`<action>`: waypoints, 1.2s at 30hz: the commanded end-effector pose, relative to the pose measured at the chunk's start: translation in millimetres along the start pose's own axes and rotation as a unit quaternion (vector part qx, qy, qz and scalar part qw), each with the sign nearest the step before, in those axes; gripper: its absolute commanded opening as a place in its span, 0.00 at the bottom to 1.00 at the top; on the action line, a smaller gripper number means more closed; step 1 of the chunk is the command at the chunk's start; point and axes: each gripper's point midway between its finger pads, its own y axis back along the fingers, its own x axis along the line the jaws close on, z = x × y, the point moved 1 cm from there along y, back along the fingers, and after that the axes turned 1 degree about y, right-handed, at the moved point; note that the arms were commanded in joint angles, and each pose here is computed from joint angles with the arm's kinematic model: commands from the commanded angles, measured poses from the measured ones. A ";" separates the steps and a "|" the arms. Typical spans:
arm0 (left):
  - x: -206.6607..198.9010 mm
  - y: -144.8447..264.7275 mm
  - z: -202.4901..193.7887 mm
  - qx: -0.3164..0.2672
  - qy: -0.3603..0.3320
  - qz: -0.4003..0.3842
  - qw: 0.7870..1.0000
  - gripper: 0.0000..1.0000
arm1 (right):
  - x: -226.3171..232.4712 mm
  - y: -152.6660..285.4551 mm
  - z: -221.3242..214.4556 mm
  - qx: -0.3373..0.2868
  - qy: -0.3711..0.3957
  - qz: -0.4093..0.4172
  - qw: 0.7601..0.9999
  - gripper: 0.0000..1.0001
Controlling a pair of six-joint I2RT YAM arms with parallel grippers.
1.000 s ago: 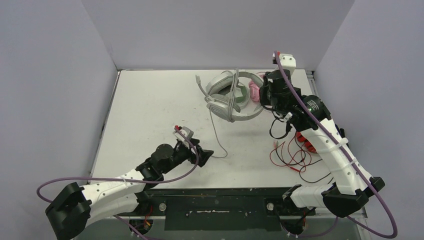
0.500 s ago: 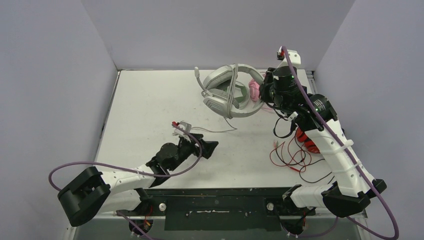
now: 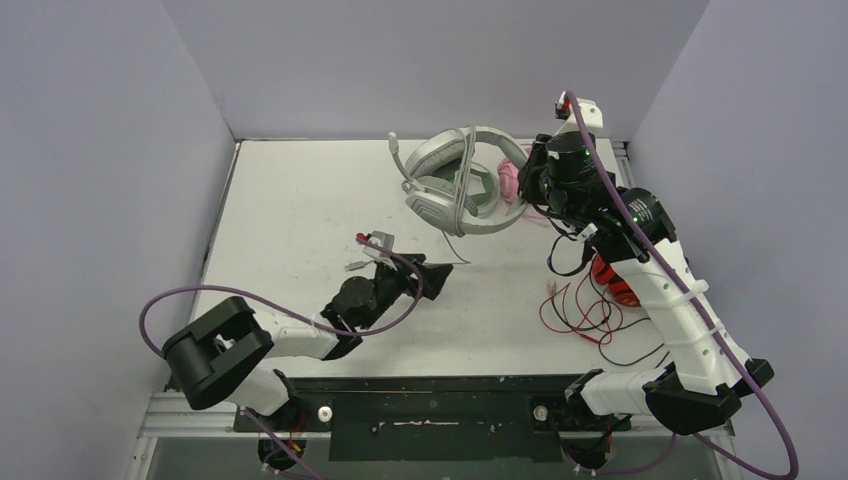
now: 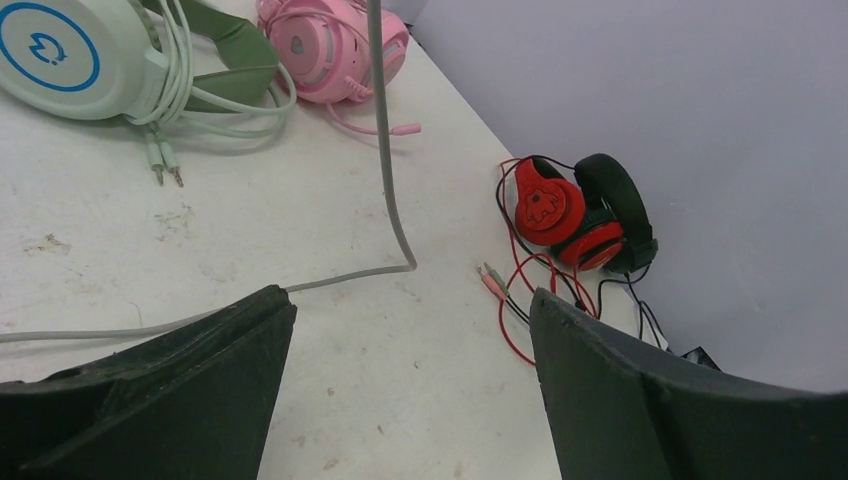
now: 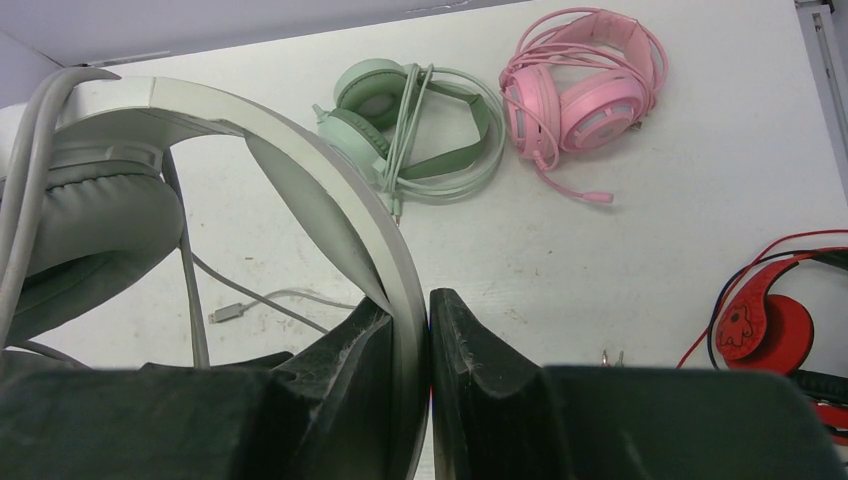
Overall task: Wrap the headphones
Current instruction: Wrap the headphones cable around the headphones.
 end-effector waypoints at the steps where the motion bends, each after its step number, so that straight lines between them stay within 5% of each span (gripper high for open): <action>1: -23.1 -20.9 16.5 -0.051 0.016 -0.049 0.997 0.81 | 11.8 23.7 49.0 -0.082 -0.068 0.040 0.994 0.00; 11: -22.7 -66.4 -4.4 -0.080 0.026 -0.085 0.993 0.74 | 5.0 29.1 51.4 -0.089 -0.071 0.030 0.993 0.00; 14: -16.4 -80.0 -15.1 -0.067 0.028 -0.076 0.994 0.56 | 4.4 29.7 51.2 -0.088 -0.072 0.030 0.993 0.00; 20: 1.5 -96.2 -32.2 -0.048 0.037 -0.075 0.995 0.00 | 0.8 35.1 61.0 -0.104 -0.086 0.023 0.991 0.00; 36: -28.3 -67.9 -56.8 0.047 0.018 -0.125 0.991 0.00 | -39.2 40.5 104.4 -0.259 -0.222 -0.074 0.937 0.00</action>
